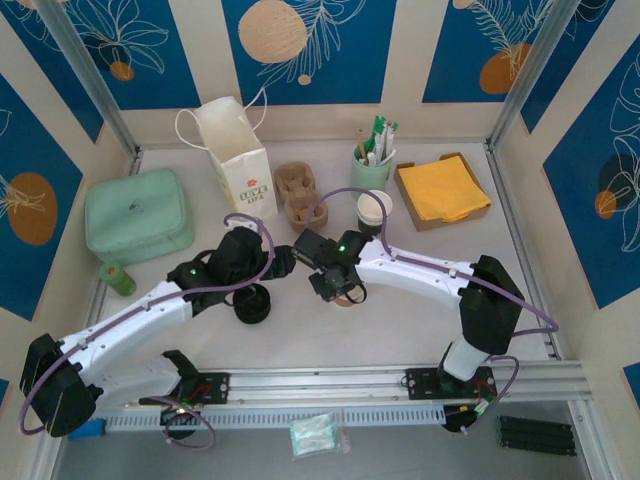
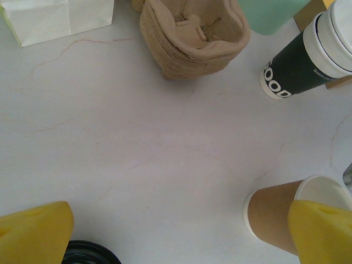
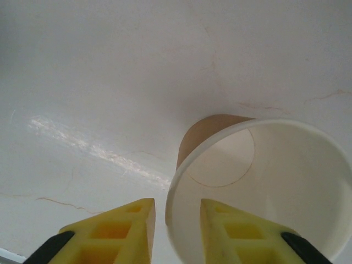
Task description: Pack the takeout coffee
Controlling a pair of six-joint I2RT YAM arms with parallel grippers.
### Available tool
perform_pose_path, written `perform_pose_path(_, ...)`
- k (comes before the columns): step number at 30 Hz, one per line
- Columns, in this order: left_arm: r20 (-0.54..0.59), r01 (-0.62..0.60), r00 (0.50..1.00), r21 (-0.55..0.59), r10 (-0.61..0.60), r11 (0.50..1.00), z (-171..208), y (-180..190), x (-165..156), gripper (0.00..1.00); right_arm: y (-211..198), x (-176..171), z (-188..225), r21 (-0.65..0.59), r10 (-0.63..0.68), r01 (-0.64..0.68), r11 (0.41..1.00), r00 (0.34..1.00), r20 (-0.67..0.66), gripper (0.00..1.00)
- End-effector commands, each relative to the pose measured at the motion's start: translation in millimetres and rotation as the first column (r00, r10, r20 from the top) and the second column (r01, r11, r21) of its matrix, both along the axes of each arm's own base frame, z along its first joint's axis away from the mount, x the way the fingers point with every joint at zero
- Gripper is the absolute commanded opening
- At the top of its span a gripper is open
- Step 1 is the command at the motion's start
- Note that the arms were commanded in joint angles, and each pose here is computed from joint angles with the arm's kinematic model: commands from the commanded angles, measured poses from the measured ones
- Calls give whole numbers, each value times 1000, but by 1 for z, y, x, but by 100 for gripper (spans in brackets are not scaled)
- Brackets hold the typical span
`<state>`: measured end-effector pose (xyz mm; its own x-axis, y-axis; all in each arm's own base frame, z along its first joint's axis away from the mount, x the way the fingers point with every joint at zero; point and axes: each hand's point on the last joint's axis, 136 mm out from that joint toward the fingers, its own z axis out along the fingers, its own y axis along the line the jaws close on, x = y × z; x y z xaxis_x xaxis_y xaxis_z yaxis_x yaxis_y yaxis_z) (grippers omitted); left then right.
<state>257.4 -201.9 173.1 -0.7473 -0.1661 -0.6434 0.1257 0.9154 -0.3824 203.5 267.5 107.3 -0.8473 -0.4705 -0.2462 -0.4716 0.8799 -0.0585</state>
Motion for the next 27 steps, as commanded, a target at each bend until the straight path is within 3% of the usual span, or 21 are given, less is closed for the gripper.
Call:
perform_pose_path(1, -4, -20, 1000, 7, 20, 1000, -2, 5, 0, 100, 0, -2, 11, -5, 9, -9, 1000, 1000, 6, 33)
perform_pose_path(10, 12, -54, 998, 19, 54, 998, 8, 19, 8, 99, 22, -12, 73, 182, 44, -50, 982, 998, 34, 40)
perform_pose_path(14, -8, -103, 995, -54, 102, 993, 15, 40, 19, 99, 46, -22, 88, 262, 98, -101, 960, 995, 24, 42)
perform_pose_path(22, -38, -145, 989, -112, 142, 983, 31, 81, 31, 99, 118, -42, 77, 371, 230, -194, 908, 972, -54, 48)
perform_pose_path(27, -113, -197, 978, -234, 175, 952, 28, 104, 28, 99, 159, -51, 61, 401, 298, -233, 886, 949, -106, 49)
